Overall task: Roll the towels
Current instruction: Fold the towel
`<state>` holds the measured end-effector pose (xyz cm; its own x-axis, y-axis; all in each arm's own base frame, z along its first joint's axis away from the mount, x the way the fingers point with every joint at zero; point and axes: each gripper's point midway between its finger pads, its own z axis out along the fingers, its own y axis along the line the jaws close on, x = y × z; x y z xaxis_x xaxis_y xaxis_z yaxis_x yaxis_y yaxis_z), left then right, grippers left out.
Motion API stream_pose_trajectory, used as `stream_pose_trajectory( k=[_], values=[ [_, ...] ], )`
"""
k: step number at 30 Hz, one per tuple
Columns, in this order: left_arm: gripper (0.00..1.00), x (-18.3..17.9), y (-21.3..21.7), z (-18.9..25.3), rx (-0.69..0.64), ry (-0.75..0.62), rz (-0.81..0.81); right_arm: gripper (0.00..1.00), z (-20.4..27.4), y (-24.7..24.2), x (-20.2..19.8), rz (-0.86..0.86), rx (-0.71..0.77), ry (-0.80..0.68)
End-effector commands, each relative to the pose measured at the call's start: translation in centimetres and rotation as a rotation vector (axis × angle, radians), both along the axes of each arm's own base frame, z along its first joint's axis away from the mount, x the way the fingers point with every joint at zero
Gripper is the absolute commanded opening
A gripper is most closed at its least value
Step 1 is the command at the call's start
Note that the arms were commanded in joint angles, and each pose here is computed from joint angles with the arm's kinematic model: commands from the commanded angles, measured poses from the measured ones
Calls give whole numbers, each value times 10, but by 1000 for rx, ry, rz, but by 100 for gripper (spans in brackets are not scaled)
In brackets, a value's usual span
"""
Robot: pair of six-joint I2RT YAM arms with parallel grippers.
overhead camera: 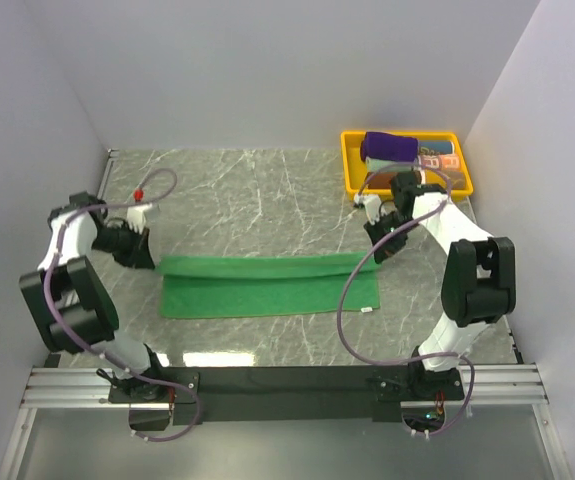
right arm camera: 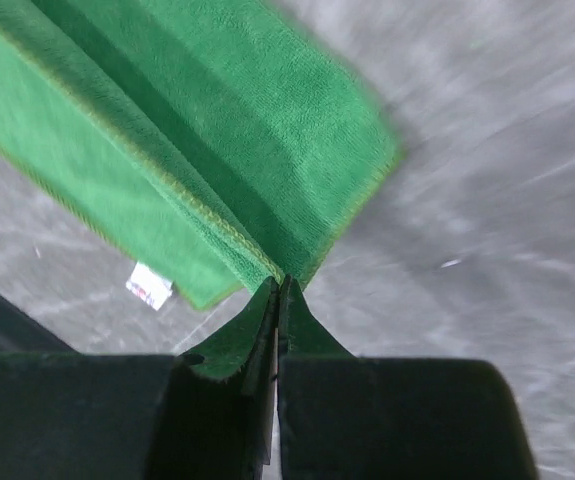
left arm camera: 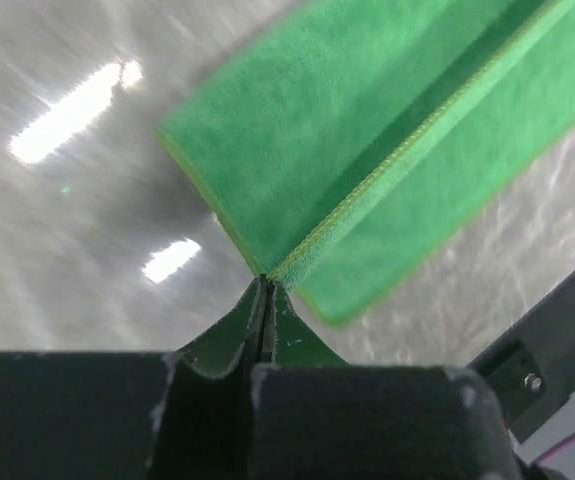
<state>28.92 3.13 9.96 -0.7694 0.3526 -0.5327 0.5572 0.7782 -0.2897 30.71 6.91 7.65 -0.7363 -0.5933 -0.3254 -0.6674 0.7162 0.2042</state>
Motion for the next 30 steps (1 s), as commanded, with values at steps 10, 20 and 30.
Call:
stream_pose_trajectory(
  k=[10, 20, 30],
  values=[
    [1, -62, 3, -61, 124, 110, -34, 0, -41, 0, -41, 63, -26, 115],
    [1, -55, -3, -47, 90, 69, -43, 0, -25, 4, -43, 58, -10, 97],
    [1, -86, 0, -36, 153, 83, -141, 0, -14, 6, -68, 84, 11, 117]
  ],
)
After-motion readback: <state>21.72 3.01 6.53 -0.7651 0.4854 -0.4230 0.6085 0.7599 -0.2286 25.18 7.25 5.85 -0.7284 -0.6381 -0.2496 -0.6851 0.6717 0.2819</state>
